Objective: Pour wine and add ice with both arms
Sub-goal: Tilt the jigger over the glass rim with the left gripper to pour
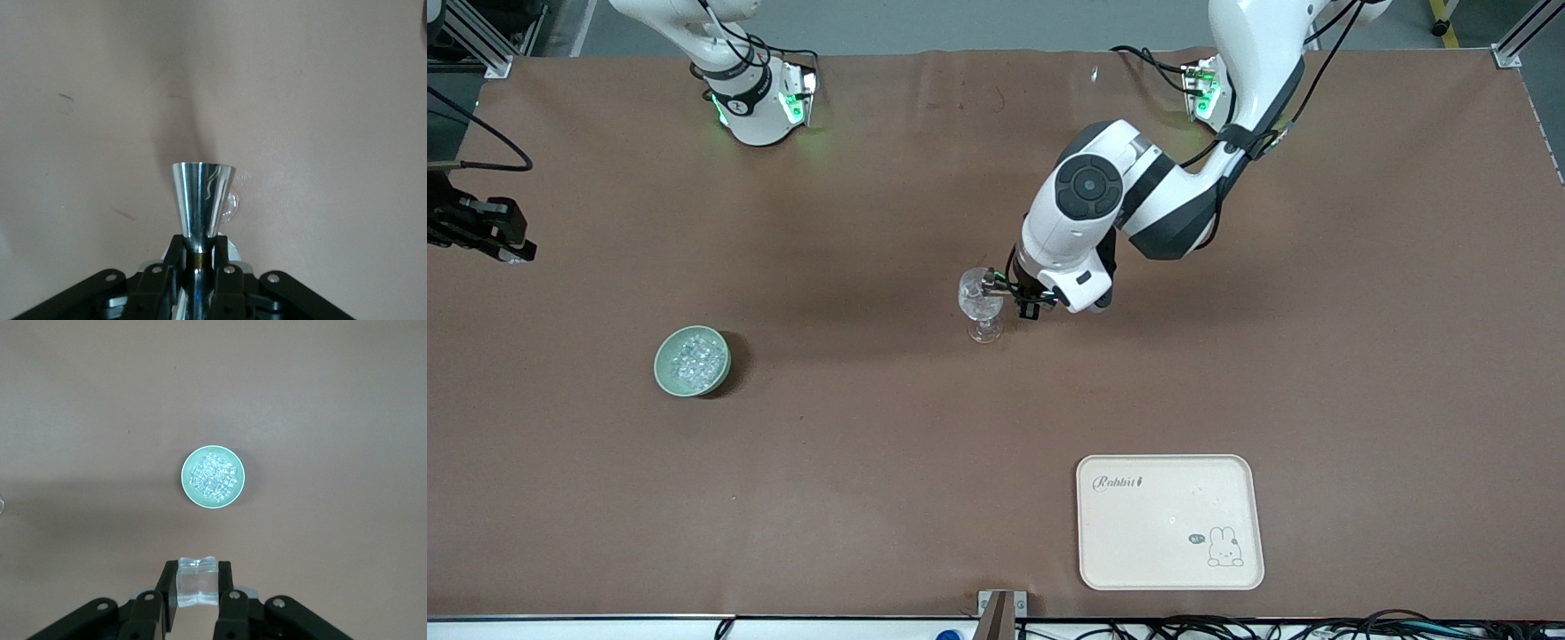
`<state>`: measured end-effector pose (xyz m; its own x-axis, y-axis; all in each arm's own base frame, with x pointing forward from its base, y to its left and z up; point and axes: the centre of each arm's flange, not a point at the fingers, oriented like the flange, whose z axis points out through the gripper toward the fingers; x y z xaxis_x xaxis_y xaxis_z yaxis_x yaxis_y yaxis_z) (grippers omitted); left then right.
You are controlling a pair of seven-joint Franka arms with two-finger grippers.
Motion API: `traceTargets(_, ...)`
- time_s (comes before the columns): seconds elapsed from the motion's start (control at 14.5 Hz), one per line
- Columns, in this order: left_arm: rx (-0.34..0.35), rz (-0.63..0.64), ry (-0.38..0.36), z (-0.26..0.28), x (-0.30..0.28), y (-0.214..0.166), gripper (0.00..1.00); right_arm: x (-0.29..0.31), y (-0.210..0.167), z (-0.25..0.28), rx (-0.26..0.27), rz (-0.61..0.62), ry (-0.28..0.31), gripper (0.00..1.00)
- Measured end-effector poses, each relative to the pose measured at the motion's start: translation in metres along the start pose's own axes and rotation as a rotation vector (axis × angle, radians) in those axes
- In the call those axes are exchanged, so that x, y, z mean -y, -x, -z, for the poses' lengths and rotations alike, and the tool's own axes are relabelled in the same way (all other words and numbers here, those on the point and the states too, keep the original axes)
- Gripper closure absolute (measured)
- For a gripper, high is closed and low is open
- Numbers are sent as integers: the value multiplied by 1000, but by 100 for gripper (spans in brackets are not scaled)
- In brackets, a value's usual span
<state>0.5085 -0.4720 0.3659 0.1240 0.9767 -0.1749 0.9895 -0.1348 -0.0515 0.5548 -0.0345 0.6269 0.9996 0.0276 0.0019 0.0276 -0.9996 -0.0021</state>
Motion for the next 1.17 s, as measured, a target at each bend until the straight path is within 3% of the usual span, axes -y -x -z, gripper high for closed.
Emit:
traceTargets(0.62, -85, -52, 57, -5, 10, 15, 79, 0, 0, 0, -4, 0, 1, 72)
traceTargets(1.17, -100, -79, 56, -2, 10, 16, 79, 0, -1, 1, -8, 0, 1, 72)
